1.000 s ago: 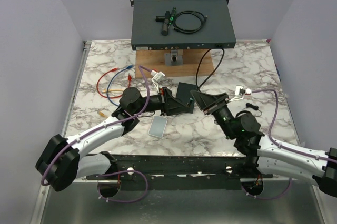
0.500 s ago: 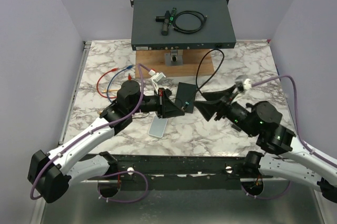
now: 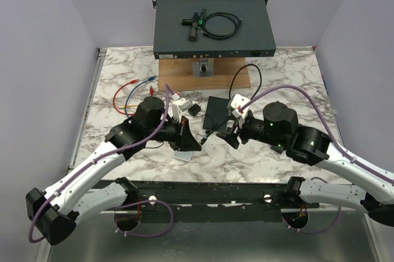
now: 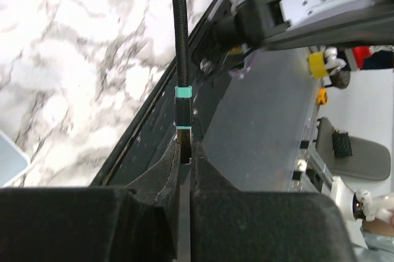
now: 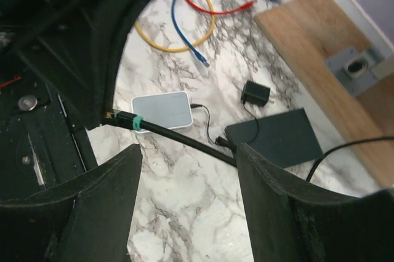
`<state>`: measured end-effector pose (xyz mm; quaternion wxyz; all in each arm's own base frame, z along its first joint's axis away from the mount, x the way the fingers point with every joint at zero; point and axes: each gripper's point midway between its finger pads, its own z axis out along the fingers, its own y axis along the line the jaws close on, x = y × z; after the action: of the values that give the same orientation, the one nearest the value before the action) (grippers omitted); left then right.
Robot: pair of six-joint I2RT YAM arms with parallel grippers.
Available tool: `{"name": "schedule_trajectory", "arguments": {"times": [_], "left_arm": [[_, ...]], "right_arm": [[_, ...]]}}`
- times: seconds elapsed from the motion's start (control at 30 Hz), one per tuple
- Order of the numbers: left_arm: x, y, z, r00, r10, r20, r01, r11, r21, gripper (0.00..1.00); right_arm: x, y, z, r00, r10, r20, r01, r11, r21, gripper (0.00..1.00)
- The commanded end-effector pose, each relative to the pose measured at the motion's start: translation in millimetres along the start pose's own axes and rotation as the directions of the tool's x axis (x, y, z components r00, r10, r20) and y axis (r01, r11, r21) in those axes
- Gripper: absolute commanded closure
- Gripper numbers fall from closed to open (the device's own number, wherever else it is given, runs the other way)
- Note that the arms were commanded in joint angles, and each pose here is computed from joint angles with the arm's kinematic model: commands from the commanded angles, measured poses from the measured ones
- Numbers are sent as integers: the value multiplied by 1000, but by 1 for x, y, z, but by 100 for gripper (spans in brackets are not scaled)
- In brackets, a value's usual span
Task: Insert the plug into the switch port
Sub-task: Pick up the connector from the center of the board.
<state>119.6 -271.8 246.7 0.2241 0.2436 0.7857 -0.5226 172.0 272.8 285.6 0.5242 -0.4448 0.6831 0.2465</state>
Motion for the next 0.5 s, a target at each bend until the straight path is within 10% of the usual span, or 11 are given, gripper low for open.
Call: {"name": "schedule_trajectory", "arguments": {"times": [0.0,0.47], "left_arm": [[27,16,-12,995,9,-100,-18,995,-95,100],[57,13,-22,973,56,-223,-64,997,-31,100]], "right_arm": [[-10,25,-10,983,-181,13,180,965,-189,35],[4,80,11,803,-585,117,591,752,-292,31]]}}
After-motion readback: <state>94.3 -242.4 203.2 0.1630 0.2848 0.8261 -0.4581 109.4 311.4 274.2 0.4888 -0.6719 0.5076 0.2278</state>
